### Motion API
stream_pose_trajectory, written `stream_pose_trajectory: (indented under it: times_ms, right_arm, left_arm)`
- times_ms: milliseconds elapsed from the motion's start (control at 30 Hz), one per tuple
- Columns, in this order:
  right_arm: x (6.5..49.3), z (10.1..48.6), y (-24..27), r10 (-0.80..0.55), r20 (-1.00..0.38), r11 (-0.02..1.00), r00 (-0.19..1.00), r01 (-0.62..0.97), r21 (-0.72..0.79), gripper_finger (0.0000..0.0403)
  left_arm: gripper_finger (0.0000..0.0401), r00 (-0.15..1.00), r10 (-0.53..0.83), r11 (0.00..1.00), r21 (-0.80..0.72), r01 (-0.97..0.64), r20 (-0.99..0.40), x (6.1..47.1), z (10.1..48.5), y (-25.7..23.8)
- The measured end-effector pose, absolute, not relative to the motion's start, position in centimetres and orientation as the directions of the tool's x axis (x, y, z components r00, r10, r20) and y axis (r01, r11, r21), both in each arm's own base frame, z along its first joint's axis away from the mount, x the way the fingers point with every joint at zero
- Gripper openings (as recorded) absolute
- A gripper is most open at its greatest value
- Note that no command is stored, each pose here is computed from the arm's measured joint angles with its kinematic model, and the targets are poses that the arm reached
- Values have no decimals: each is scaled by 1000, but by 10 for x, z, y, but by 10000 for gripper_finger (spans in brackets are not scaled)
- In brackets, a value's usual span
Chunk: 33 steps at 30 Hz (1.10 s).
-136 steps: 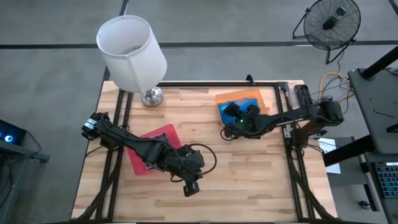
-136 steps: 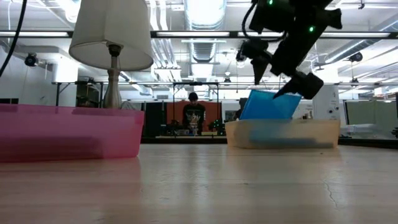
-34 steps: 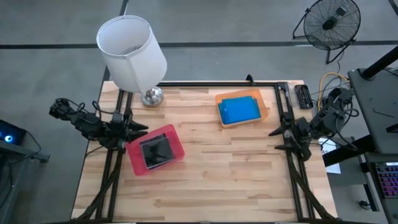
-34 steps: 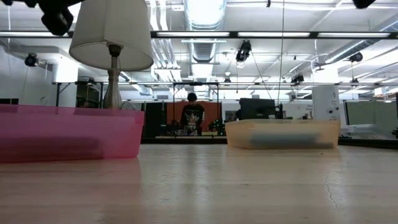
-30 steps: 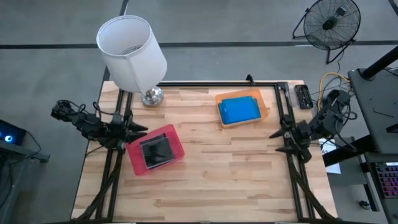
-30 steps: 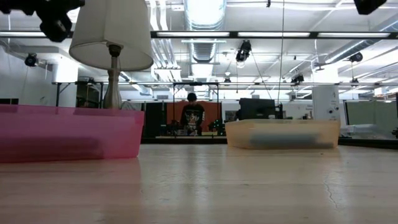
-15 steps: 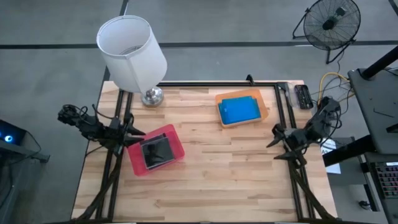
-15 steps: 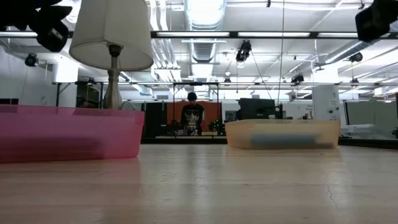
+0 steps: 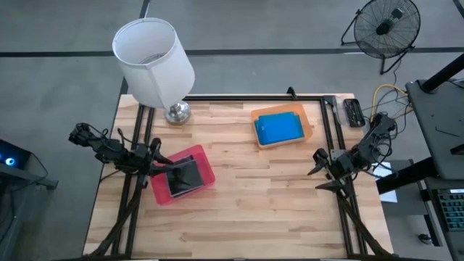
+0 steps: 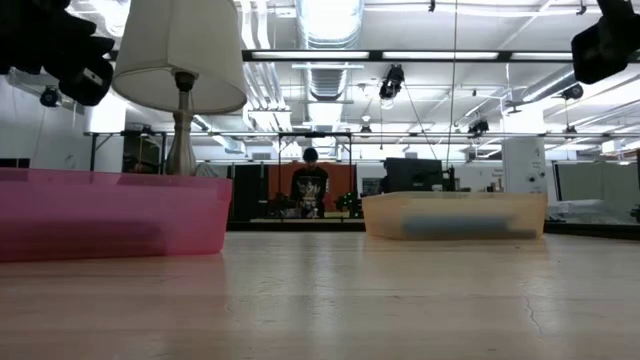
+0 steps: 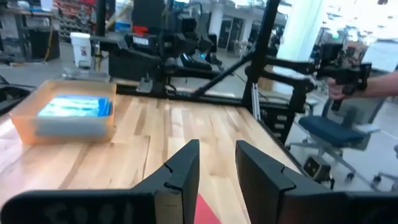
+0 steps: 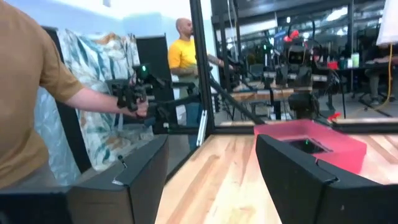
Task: Pick & place jewel cases by type
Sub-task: Return to Home Position
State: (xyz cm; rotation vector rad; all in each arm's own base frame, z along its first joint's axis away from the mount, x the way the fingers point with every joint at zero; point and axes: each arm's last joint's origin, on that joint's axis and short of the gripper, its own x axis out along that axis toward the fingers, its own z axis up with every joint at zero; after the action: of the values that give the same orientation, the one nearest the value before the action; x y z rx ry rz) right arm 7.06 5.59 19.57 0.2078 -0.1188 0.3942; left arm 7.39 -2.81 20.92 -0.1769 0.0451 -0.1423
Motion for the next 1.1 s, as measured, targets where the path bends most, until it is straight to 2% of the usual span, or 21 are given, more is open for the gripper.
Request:
stream_pose_trajectory:
  times_ms: [500, 1100]
  right_arm:
    - [73, 187, 58, 345, 207, 910, 916, -380, 166, 235]
    - [73, 186, 58, 346, 200, 897, 917, -385, 215, 235]
  left_arm:
    - [87, 984, -174, 971, -169, 167, -26, 76, 205, -30]
    - [87, 980, -170, 960, -205, 189, 103, 88, 176, -37]
